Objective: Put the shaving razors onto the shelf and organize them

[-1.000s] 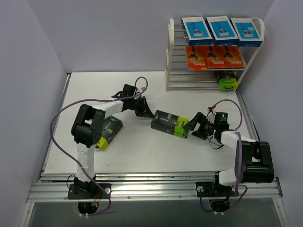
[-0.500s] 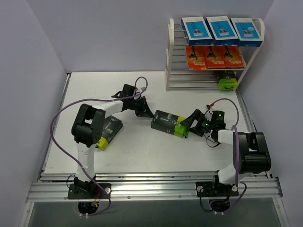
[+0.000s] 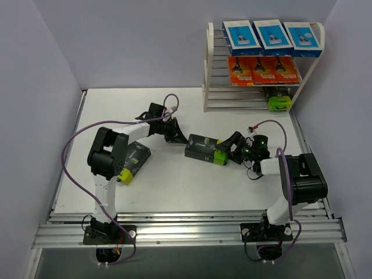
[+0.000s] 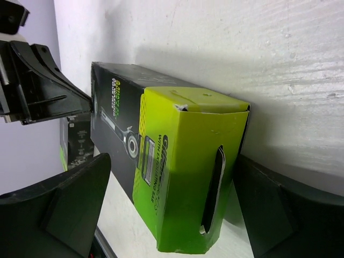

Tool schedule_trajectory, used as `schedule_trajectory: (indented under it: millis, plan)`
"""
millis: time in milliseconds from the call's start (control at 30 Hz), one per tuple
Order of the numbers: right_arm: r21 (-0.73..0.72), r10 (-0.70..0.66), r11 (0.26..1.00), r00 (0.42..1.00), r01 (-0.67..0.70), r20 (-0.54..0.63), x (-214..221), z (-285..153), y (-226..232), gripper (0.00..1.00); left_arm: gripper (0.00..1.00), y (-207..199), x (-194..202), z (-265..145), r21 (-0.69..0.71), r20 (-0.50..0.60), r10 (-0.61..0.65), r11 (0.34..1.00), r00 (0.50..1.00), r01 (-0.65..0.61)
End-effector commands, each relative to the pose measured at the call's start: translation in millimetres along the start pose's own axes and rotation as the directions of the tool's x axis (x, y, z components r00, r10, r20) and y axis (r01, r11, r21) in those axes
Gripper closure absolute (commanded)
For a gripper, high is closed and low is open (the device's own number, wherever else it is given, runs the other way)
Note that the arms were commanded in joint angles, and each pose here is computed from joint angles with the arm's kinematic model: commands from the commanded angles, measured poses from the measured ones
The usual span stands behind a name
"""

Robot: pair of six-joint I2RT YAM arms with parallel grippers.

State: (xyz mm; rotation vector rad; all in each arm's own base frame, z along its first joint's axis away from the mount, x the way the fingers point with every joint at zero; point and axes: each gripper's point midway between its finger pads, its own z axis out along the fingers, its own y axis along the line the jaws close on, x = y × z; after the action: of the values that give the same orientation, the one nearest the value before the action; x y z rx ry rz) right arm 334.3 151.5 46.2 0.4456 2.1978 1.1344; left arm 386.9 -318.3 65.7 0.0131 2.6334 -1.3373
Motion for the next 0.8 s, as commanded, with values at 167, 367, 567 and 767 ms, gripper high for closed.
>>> schedule_trajectory:
  millis: [167,367,567,767]
  plan:
    - [-0.236,0.008,0.972,0.999,-0.020,-0.051,18.5,6.2,51.1,0.19,0.98,28.2,24.2,29.0,-0.040,-0.067,-0.067,0.997,0.996,0.064]
    - [-0.335,-0.030,0.942,0.998,0.013,-0.047,19.8,2.7,92.4,0.29,0.98,25.1,26.7,31.8,0.002,-0.077,-0.093,0.996,0.993,0.094]
    - [-0.354,-0.050,0.935,0.998,0.032,-0.042,18.2,-5.2,107.9,0.41,0.98,22.0,24.4,29.8,0.010,-0.070,-0.084,0.996,0.994,0.085]
    - [-0.342,-0.044,0.940,0.998,0.025,-0.049,17.2,-6.8,109.8,0.58,0.98,18.3,24.8,29.6,0.025,-0.073,-0.084,0.996,0.994,0.086]
